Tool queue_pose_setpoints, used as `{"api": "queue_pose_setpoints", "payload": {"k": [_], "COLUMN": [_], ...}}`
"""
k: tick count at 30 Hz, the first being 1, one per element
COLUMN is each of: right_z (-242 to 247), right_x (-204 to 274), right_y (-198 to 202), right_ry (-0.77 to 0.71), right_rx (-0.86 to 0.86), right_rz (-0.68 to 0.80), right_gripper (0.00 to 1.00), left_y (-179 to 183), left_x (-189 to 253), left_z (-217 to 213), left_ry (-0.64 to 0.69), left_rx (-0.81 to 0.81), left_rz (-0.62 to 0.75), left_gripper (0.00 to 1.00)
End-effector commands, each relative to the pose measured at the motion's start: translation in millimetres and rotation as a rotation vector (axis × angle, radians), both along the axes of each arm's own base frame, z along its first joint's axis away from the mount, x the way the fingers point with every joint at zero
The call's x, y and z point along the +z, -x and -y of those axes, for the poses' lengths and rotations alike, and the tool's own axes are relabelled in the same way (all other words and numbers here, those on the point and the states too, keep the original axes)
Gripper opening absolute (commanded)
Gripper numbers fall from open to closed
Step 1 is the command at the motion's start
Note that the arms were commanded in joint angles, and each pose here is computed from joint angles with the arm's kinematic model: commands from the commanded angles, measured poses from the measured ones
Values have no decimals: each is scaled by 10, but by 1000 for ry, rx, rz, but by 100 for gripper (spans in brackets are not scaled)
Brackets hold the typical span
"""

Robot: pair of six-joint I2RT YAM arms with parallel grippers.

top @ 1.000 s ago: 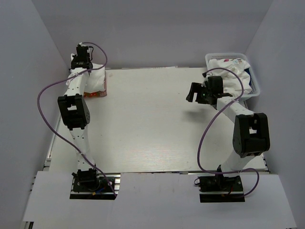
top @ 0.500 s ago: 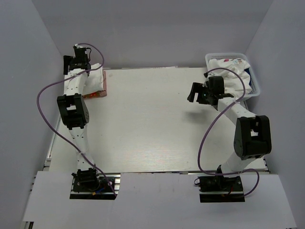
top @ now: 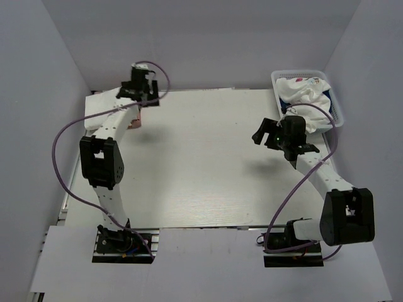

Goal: Fold and stack the t-shirts

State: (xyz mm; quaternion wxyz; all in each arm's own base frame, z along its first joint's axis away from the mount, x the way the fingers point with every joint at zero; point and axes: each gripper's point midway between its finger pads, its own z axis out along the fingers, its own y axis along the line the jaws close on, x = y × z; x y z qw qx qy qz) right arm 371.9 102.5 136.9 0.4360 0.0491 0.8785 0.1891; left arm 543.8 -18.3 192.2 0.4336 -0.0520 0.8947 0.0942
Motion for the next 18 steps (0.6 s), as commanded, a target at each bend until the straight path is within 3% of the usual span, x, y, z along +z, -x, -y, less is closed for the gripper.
{"api": "queue_pose_setpoints", "payload": {"k": [1, 6, 7, 9, 18], "right_z": [66, 184, 187, 255, 240], "right_x": [168, 123, 113, 79, 83], "right_y": [3, 193, 218, 278, 415], "right_ry": [-36, -27, -31, -28, -66], "right_rx": [-65, -121, -127, -168, -165], "right_rz": [70, 72, 70, 80, 119], "right_gripper": [90, 90, 90, 90, 90], "left_y": [548, 1450, 1600, 1837, 2206], "left_x": [21, -45, 224, 182, 154], "left_z": [905, 1584, 1618, 1684, 1556], "left_ry": [117, 322, 372, 403, 370], "left_rx": [-70, -239, -270, -318, -260], "left_rz": [17, 68, 143, 140, 129], "left_gripper": [100, 100, 100, 100, 100]}}
